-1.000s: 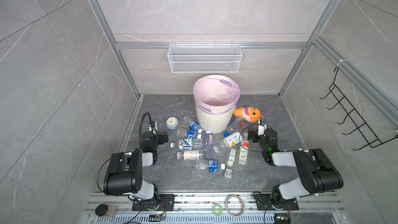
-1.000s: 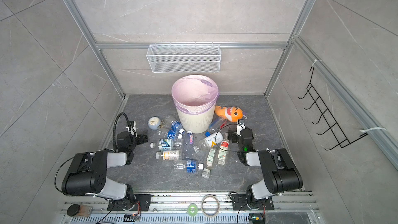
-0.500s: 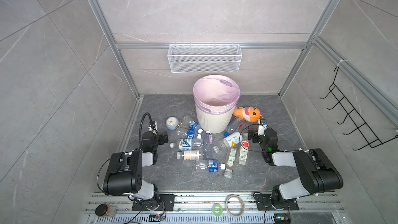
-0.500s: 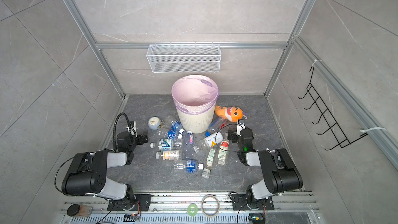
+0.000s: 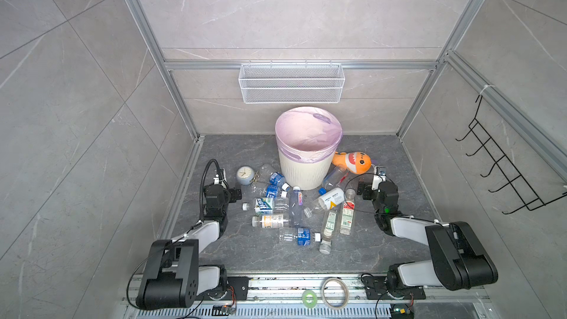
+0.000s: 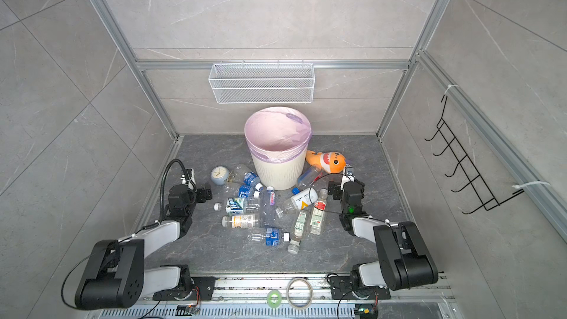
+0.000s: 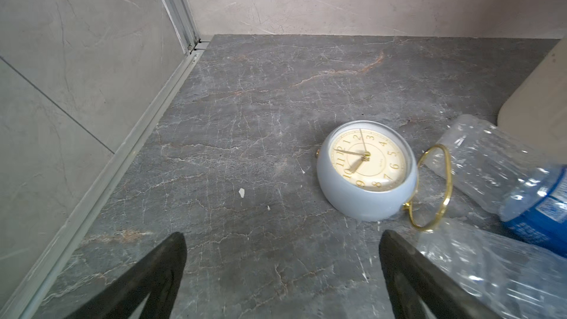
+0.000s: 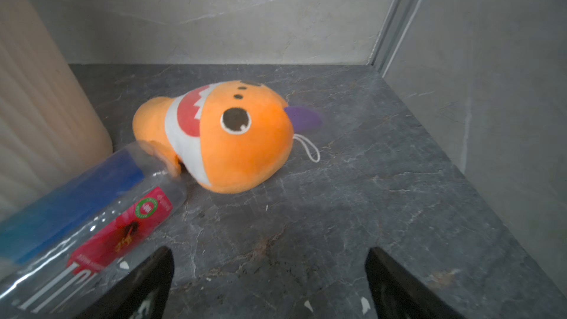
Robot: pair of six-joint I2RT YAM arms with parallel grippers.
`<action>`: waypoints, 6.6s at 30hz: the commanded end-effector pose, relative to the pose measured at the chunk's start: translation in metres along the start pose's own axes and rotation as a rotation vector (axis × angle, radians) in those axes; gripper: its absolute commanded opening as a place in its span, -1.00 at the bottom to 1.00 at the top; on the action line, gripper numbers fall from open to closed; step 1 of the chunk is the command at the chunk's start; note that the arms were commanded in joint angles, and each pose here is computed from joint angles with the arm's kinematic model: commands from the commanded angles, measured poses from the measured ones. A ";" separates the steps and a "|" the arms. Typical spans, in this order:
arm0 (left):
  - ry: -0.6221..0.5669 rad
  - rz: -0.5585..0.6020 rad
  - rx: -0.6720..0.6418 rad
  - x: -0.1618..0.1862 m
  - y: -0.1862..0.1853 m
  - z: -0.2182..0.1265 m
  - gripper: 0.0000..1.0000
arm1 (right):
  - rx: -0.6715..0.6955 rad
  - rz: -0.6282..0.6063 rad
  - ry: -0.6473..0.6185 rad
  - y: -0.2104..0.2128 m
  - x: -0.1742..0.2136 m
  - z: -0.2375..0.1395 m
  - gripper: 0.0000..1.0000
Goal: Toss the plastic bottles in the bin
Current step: 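Move the right gripper toward the red-labelled bottle while the left gripper approaches the bottle pile, then lower the right gripper over the red-labelled bottle and close on it, then lift the red-labelled bottle with the right gripper and carry it over the bin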
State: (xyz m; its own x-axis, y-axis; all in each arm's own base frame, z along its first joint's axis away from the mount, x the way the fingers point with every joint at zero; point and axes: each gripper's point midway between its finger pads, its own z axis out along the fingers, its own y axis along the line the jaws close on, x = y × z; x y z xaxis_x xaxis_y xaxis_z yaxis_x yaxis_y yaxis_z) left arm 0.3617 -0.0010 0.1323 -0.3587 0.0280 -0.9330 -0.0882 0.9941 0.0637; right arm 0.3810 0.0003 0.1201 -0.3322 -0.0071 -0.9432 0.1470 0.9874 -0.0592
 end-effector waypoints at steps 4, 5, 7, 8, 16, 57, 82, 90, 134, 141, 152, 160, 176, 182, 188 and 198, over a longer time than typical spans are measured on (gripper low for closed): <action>-0.065 -0.222 -0.134 -0.039 0.015 -0.044 1.00 | 0.309 0.215 0.072 -0.052 -0.027 -0.023 0.99; -0.026 -0.277 -0.138 -0.036 0.016 -0.046 1.00 | 0.344 0.220 0.109 -0.056 -0.031 -0.025 0.99; 0.030 -0.318 -0.055 -0.036 -0.002 -0.046 1.00 | 0.410 0.231 0.215 -0.062 -0.043 -0.030 0.99; 0.041 -0.318 -0.016 -0.036 -0.012 -0.046 1.00 | 0.420 0.234 0.243 -0.062 -0.047 -0.030 0.99; 0.105 -0.276 0.122 -0.034 -0.059 -0.068 1.00 | 0.305 0.271 0.380 -0.038 -0.058 -0.044 0.99; 0.246 -0.107 0.777 0.044 -0.165 -0.141 0.85 | -0.162 0.212 0.690 0.076 0.069 -0.147 0.88; 0.270 -0.102 0.757 0.049 -0.166 -0.134 0.82 | -0.099 0.138 0.748 0.096 0.084 -0.126 0.84; 0.271 -0.102 0.757 0.049 -0.167 -0.134 0.81 | -0.049 0.079 0.721 0.093 0.072 -0.116 0.83; 0.287 -0.099 0.749 0.051 -0.168 -0.131 0.80 | 0.020 -0.138 0.851 0.095 0.097 -0.098 0.39; 0.293 -0.098 0.750 0.052 -0.168 -0.131 0.80 | 0.020 -0.159 0.895 0.099 0.104 -0.097 0.46; 0.299 -0.096 0.751 0.052 -0.169 -0.130 0.80 | -0.003 -0.147 0.877 0.099 0.101 -0.099 0.25; 0.293 -0.098 0.750 0.051 -0.169 -0.130 0.80 | -0.037 -0.094 0.819 0.094 0.093 -0.109 0.07; 0.295 -0.097 0.753 0.052 -0.169 -0.130 0.80 | -0.233 0.047 0.471 0.085 0.036 -0.146 0.00; 0.297 -0.097 0.753 0.053 -0.170 -0.130 0.80 | -0.318 0.073 0.351 0.088 0.016 -0.163 -0.01; 0.297 -0.097 0.752 0.052 -0.170 -0.129 0.80 | -0.391 0.102 0.205 0.086 -0.022 -0.187 -0.02; 0.301 -0.095 0.750 0.053 -0.170 -0.128 0.80 | -0.516 0.189 0.013 0.093 -0.127 -0.226 -0.01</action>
State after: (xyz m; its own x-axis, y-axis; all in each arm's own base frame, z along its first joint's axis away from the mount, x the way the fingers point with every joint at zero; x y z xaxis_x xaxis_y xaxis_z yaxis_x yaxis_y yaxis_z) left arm 0.2279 -0.1733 0.0916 -0.6851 0.0255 -0.7280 0.4302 0.8206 -0.3761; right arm 0.2221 0.1235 0.2601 -0.4381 0.1410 -0.8878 -0.2307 0.9369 0.2626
